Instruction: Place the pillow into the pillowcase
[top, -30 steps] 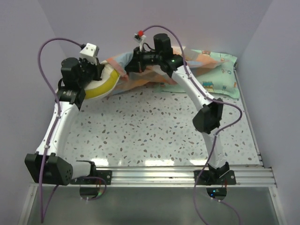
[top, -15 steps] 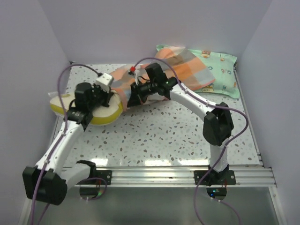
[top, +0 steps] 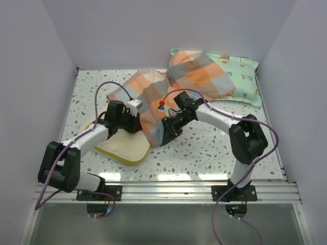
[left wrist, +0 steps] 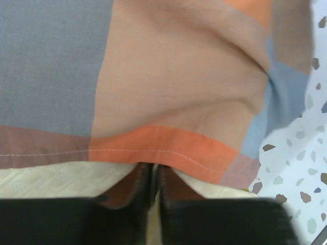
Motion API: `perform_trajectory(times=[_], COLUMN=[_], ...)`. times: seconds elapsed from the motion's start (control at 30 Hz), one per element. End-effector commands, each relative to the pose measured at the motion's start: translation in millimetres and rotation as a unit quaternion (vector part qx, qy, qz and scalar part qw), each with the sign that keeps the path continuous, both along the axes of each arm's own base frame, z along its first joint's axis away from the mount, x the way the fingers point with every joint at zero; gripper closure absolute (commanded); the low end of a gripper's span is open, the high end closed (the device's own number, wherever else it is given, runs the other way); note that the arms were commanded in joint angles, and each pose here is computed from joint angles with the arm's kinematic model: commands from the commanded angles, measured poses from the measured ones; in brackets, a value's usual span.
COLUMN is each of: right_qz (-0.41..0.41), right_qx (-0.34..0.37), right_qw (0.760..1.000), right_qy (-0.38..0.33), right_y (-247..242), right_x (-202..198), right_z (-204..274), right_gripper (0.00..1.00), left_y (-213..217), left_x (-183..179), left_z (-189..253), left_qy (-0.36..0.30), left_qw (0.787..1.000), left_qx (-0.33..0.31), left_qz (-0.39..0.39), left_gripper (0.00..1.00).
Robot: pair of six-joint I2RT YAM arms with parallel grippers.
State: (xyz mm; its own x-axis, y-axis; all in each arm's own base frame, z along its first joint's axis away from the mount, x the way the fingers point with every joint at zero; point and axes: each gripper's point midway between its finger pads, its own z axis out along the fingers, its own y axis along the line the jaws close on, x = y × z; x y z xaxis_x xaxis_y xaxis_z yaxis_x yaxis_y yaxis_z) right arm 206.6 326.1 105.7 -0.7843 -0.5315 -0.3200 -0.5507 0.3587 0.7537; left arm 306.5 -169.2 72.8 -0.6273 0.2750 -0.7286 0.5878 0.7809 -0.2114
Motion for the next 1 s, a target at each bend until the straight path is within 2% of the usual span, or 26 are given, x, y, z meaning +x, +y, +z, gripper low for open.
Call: perform_trajectory(times=[0.0,0.03,0.07,0.1,0.13,0.17,0.23,0.3,0.33,0.43,0.47,0.53,0.57,0.6,0.77,0.83,0.9,0.97], right_qz=[0.02,0.013,0.006,-0.008,-0.02,-0.032,-0.087,-0.105,-0.135,-0.157,-0.149,-0.13,-0.116,-0.096,-0.072,-0.06,-0.045,-0.04], right_qx=[0.02,0.017,0.002,-0.045,-0.055,-0.081,-0.119,-0.15,-0.2,-0.233,-0.228,-0.224,-0.215,-0.21,-0.208,-0.206,-0.207,-0.216], right_qw=[0.999,1.0,1.0,0.997,0.993,0.987,0.966,0.949,0.924,0.912,0.917,0.926,0.934,0.937,0.94,0.939,0.939,0.939], right_qy=[0.025,-0.004,-0.024,-0.056,-0.102,-0.136,-0.211,-0.258,-0.296,-0.299,-0.292,-0.274,-0.261,-0.261,-0.261,-0.268,-0.273,-0.265], right_y=[-27,-29,-35,-50,-47,-50,-45,-31,-35,-27,-21,-13,-6,0,-1,-3,1,0], right_x=[-14,3,16,35,63,80,128,152,182,211,211,205,198,190,160,144,132,130], right_z=[42,51,54,48,61,63,74,74,67,38,31,14,6,3,-6,-1,-1,-13], right_gripper=[0.67,0.45,0.42,0.39,0.37,0.37,0.33,0.28,0.28,0.24,0.24,0.25,0.25,0.26,0.27,0.28,0.27,0.27], left_y=[-17,-11,-7,2,28,38,82,129,145,189,194,197,196,197,190,182,160,144], left_x=[35,24,16,12,13,11,18,35,41,68,77,96,106,121,173,190,191,184], left_z=[78,81,98,104,109,118,131,133,132,111,94,96,83,92,64,64,45,26], left_qy=[-0.101,-0.088,-0.116,-0.116,-0.099,-0.097,-0.078,-0.084,-0.09,-0.083,-0.069,-0.082,-0.077,-0.093,-0.07,-0.079,-0.055,-0.033], left_qw=[0.99,0.992,0.988,0.989,0.992,0.992,0.994,0.993,0.991,0.987,0.99,0.99,0.993,0.992,0.994,0.994,0.995,0.996], left_qx=[-0.09,-0.082,-0.074,-0.067,-0.065,-0.075,-0.069,-0.045,-0.036,0.031,0.037,0.041,0.034,0.032,-0.036,-0.053,-0.076,-0.082], left_qz=[-0.026,-0.042,-0.07,-0.068,-0.034,-0.034,0.018,0.075,0.093,0.133,0.119,0.104,0.087,0.081,0.071,0.058,0.033,0.009], left_gripper=[0.75,0.61,0.36,0.26,0.2,0.14,0.12,0.11,0.1,0.09,0.09,0.05,0.04,0.04,0.0,0.05,0.09,0.17])
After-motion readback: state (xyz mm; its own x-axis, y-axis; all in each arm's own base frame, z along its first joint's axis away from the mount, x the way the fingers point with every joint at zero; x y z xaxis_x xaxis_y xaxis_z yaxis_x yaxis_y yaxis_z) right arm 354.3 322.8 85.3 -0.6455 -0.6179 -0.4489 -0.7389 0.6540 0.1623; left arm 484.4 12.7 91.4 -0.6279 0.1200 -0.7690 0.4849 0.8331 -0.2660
